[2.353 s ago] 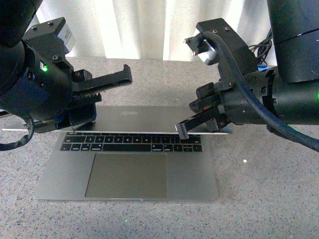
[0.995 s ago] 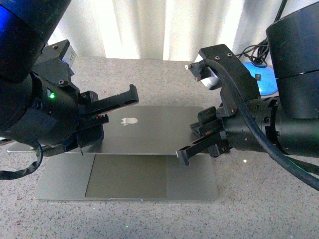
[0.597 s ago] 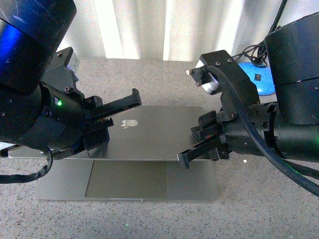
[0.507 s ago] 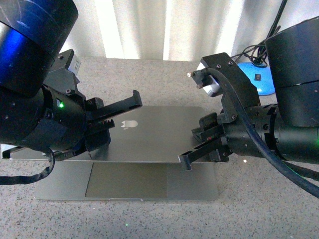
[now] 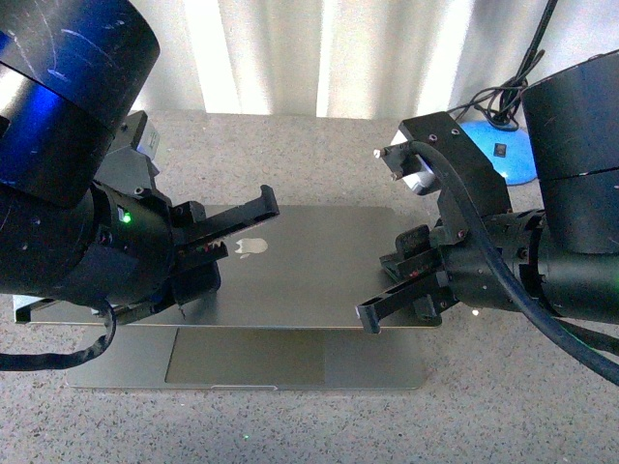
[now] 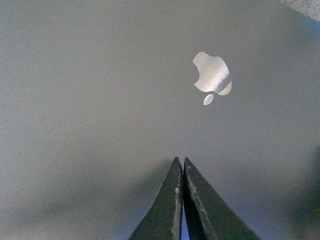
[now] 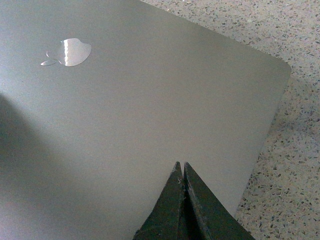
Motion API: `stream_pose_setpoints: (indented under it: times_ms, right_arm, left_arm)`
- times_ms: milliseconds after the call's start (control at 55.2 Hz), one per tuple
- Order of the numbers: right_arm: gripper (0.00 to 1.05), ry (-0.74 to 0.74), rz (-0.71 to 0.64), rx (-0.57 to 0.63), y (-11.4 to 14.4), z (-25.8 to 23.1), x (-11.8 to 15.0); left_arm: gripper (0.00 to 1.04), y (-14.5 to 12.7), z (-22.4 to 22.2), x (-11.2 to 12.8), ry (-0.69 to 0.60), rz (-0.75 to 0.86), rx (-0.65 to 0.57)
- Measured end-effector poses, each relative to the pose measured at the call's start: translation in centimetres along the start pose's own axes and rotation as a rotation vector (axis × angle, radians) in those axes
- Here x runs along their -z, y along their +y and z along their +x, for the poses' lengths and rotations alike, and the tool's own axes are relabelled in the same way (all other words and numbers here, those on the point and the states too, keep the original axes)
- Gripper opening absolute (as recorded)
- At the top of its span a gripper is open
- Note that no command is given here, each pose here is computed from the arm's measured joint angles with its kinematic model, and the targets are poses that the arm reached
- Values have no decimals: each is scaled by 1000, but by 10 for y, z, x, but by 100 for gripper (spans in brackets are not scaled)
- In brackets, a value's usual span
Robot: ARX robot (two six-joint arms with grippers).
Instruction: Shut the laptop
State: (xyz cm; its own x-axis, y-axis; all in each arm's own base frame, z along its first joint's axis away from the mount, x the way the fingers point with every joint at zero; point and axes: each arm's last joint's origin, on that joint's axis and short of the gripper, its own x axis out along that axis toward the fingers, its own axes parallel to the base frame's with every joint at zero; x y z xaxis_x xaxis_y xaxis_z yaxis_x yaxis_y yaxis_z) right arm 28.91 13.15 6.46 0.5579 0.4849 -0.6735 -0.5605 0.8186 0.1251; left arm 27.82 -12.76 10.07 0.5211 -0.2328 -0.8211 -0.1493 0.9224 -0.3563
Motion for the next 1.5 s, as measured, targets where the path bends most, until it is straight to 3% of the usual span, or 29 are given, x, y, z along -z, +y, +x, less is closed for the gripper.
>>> stream_pose_setpoints:
  times_ms: [1502]
  right_arm:
    - [1,59,1,-5,2,14,24]
  left_arm:
    - [4,20,27,14,55,-78,11]
